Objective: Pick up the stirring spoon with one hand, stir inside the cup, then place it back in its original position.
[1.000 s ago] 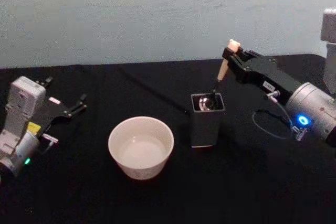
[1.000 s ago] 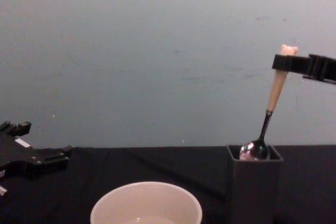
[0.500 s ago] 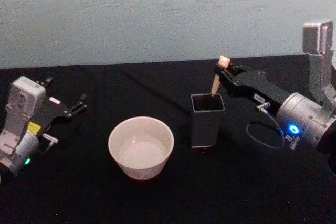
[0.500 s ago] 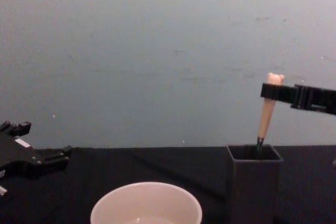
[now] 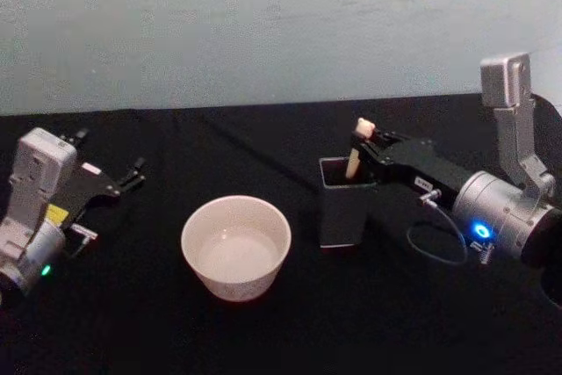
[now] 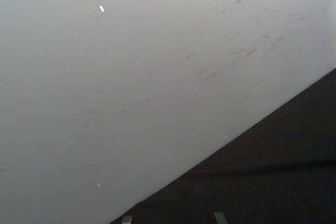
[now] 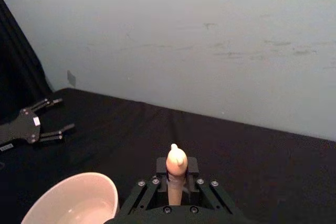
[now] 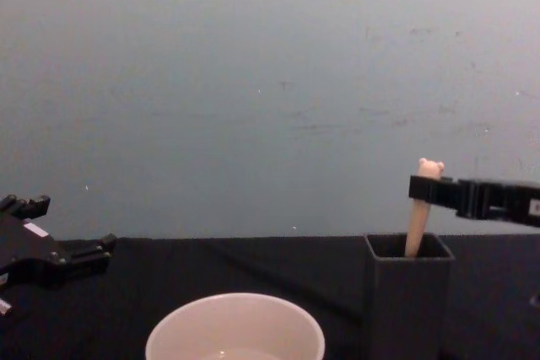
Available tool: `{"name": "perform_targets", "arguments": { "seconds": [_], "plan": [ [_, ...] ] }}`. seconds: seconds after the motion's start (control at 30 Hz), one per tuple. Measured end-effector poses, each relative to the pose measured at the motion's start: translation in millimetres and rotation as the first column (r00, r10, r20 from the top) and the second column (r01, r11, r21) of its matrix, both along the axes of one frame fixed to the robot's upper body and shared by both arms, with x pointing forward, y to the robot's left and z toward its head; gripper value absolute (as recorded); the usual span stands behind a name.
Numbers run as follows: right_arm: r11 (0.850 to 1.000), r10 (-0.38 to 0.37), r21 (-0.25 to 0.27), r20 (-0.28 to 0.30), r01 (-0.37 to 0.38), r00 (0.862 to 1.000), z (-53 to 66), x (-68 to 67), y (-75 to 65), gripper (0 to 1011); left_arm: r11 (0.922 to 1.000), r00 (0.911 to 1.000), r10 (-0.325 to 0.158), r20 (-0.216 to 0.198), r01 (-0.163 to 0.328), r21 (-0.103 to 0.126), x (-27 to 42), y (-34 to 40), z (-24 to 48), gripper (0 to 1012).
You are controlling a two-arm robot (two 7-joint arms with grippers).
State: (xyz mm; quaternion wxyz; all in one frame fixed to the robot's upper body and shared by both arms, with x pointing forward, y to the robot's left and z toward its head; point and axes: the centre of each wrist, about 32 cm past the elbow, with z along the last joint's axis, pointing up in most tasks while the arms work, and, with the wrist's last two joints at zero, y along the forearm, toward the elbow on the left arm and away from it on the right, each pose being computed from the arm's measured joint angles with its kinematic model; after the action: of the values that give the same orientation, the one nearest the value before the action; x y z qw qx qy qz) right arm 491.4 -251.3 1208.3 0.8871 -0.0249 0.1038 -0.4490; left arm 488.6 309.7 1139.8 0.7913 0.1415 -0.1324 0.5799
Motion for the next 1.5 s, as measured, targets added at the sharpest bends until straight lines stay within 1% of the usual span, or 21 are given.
{"name": "perform_targets", "arguments": {
  "seconds": [0.17, 0.7, 0.97, 1.5],
  "plan": [
    [1.0, -0.001, -0.012, -0.013, 0.0, 1.0, -3.8, 1.3, 1.3, 218, 1.0, 1.0, 0.0, 0.0, 0.0, 0.0, 0.0, 0.0, 0.0, 1002],
    [0.999, 0.001, -0.033, -0.037, -0.002, 0.999, -9.6, 3.0, 3.8, 218, 1.0, 1.0, 0.0, 0.0, 0.0, 0.0, 0.0, 0.0, 0.0, 1001],
    [0.999, -0.01, -0.043, -0.052, 0.007, 0.999, -10.0, 2.9, 4.8, 218, 1.0, 1.0, 0.0, 0.0, 0.0, 0.0, 0.0, 0.0, 0.0, 1001],
    [0.999, -0.007, -0.041, -0.047, 0.005, 0.999, -9.7, 2.8, 4.4, 218, 1.0, 1.0, 0.0, 0.0, 0.0, 0.0, 0.0, 0.0, 0.0, 1001]
  ]
}}
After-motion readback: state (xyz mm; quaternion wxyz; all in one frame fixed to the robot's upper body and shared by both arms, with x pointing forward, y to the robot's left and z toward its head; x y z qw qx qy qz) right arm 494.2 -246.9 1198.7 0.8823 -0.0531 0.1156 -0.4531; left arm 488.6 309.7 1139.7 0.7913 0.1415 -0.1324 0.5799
